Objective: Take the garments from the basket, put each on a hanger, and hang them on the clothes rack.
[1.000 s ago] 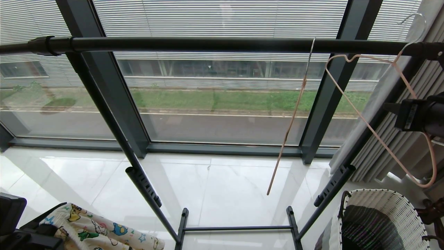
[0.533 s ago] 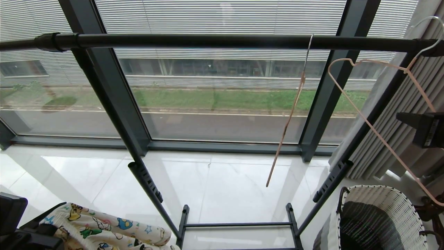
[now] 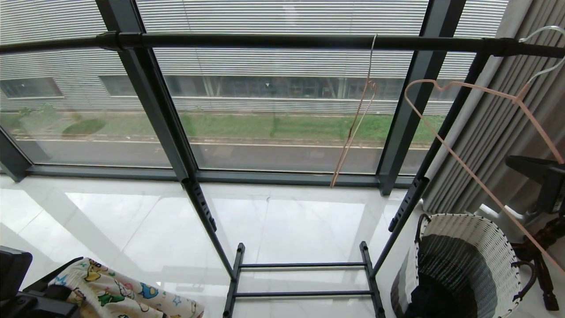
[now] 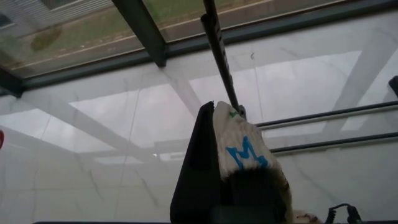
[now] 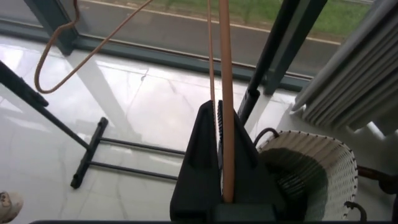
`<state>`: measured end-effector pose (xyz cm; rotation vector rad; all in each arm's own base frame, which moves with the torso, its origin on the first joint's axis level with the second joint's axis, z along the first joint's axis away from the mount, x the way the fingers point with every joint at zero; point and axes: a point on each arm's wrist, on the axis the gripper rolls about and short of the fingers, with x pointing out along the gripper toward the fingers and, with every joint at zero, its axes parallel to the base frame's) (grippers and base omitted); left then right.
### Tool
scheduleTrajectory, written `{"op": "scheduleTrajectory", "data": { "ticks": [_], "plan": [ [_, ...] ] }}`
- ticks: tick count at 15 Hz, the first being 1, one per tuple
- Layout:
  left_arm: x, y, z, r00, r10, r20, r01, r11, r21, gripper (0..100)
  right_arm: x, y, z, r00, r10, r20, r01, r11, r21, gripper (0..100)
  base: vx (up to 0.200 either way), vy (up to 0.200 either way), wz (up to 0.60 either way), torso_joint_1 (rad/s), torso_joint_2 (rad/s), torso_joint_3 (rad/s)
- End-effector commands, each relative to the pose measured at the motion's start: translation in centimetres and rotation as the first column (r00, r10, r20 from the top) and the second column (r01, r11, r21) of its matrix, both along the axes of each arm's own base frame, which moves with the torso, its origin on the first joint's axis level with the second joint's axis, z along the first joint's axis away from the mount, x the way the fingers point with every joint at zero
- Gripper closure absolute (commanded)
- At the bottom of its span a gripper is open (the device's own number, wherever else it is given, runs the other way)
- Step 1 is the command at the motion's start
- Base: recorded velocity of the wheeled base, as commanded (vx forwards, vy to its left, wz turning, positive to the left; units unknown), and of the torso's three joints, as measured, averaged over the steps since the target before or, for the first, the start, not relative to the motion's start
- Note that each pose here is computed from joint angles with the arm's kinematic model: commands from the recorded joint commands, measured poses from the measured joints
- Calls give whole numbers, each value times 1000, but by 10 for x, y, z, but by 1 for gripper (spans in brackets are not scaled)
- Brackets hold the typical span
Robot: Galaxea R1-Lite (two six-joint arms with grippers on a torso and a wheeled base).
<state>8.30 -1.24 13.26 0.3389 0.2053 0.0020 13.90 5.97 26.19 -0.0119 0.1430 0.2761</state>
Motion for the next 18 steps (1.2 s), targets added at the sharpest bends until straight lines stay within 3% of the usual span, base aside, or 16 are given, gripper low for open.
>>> {"op": "scheduleTrajectory", "data": {
  "ticks": [1, 4, 6, 9, 11, 13, 14, 15, 18],
  "plan": [
    [0, 0, 0, 1000, 0, 0, 0, 1000, 0, 100, -12, 1, -8, 999, 41, -5, -42, 999, -11, 100, -200, 0, 0, 2, 2, -2],
    [0, 0, -1, 1000, 0, -3, 0, 1000, 1, 100, -22, 5, -15, 995, 103, -12, -103, 994, -17, 100, -200, 0, 0, -1, -1, 1],
    [0, 0, -2, 1000, -1, -9, 1, 1000, 2, 100, -29, 15, -20, 979, 202, -17, -203, 978, -57, 100, -200, 0, 0, 2, 2, 5],
    [2, -1, 0, 1000, -17, -12, 17, 1000, 4, 100, -33, 37, -26, 940, 337, -56, -340, 937, -74, 100, 0, 0, 0, 0, 0, 0],
    [27, -7, 19, 1000, -15, -4, 15, 1000, -6, 100, -39, 62, -34, 880, 462, -107, -471, 877, -95, 100, 0, 0, 0, 0, 0, 0],
    [71, -17, 53, 999, 6, 40, -3, 996, -89, 100, -47, 82, -42, 824, 547, -149, -564, 818, -114, 100, 0, 0, 0, 0, 0, 0],
    [80, -19, 60, 999, 13, 52, -7, 994, -110, 100, -49, 85, -43, 810, 565, -155, -583, 804, -117, 100, 0, 0, 0, 0, 0, 0],
    [105, -25, 73, 997, 32, 71, -21, 990, -142, 100, -55, 95, -45, 776, 612, -153, -629, 768, -118, 100, 0, 0, 0, 0, 0, 0],
    [123, -48, 79, 997, -32, 71, 47, 975, -219, 100, -65, 113, -49, 720, 677, -153, -694, 710, -118, 100, 0, 0, 0, 0, 0, 0]
  ]
}}
